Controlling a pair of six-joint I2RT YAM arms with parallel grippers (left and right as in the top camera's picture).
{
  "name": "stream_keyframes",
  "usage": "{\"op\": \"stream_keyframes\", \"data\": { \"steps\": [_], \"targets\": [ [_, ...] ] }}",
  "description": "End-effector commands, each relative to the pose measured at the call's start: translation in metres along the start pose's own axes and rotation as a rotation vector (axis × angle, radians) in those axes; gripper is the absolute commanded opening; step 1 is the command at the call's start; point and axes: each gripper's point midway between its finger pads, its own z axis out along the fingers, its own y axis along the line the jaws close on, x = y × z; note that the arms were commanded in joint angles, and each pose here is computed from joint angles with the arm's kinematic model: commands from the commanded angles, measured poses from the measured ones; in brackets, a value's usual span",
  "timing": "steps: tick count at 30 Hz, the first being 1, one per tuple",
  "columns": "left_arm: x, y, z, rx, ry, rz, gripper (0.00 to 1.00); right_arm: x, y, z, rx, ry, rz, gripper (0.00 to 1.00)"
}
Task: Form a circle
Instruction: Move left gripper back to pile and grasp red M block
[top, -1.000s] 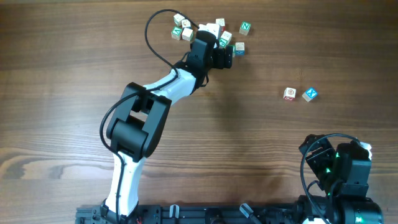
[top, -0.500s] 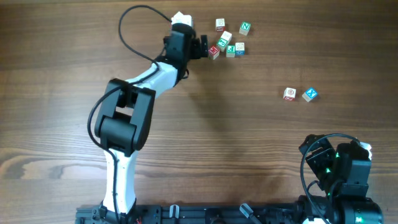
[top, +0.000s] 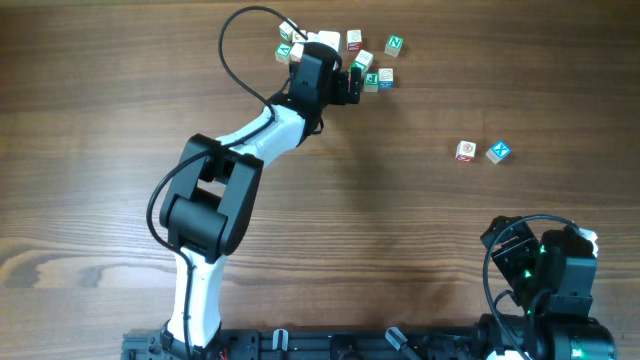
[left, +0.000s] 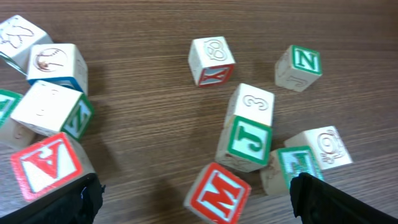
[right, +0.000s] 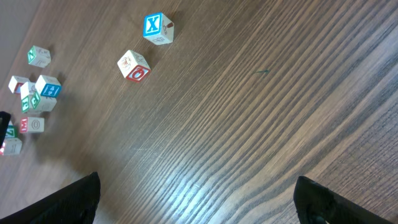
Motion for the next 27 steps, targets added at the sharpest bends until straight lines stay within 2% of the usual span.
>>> {"op": "stream_keyframes", "data": {
  "steps": [1, 7, 9, 10, 12, 13, 17, 20, 27],
  "targets": [
    [0.007, -0.004, 0.001, 0.046, 0.023, 0.101, 1.0, -0.002, -0.001, -0.001, 0.004, -0.017, 0.009, 1.0],
    [0.047, -0.005, 0.028, 0.095, 0.083, 0.134, 1.0, -0.002, -0.001, -0.001, 0.004, -0.017, 0.009, 1.0],
    [0.055, -0.006, 0.034, 0.113, 0.09, 0.133, 0.96, -0.002, -0.001, -0.001, 0.004, -0.017, 0.009, 1.0],
    [0.058, -0.006, 0.036, 0.113, 0.092, 0.133, 0.91, -0.002, -0.001, -0.001, 0.004, -0.017, 0.009, 1.0],
    [0.058, -0.006, 0.036, 0.113, 0.09, 0.133, 0.57, -0.002, -0.001, -0.001, 0.004, -0.017, 0.01, 1.0],
    [0.055, -0.007, 0.036, 0.115, 0.078, 0.132, 0.5, -0.002, -0.001, -0.001, 0.004, -0.017, 0.009, 1.0],
    [0.038, -0.011, 0.033, 0.126, 0.023, 0.13, 0.4, -0.002, -0.001, -0.001, 0.004, -0.017, 0.009, 1.0],
    [0.024, -0.015, 0.018, 0.126, 0.026, 0.13, 0.39, -0.002, -0.001, -0.001, 0.004, -0.017, 0.009, 1.0],
    [-0.026, -0.032, -0.069, 0.13, 0.069, 0.138, 0.39, -0.002, -0.001, -0.001, 0.004, -0.016, 0.01, 1.0]
  ]
}}
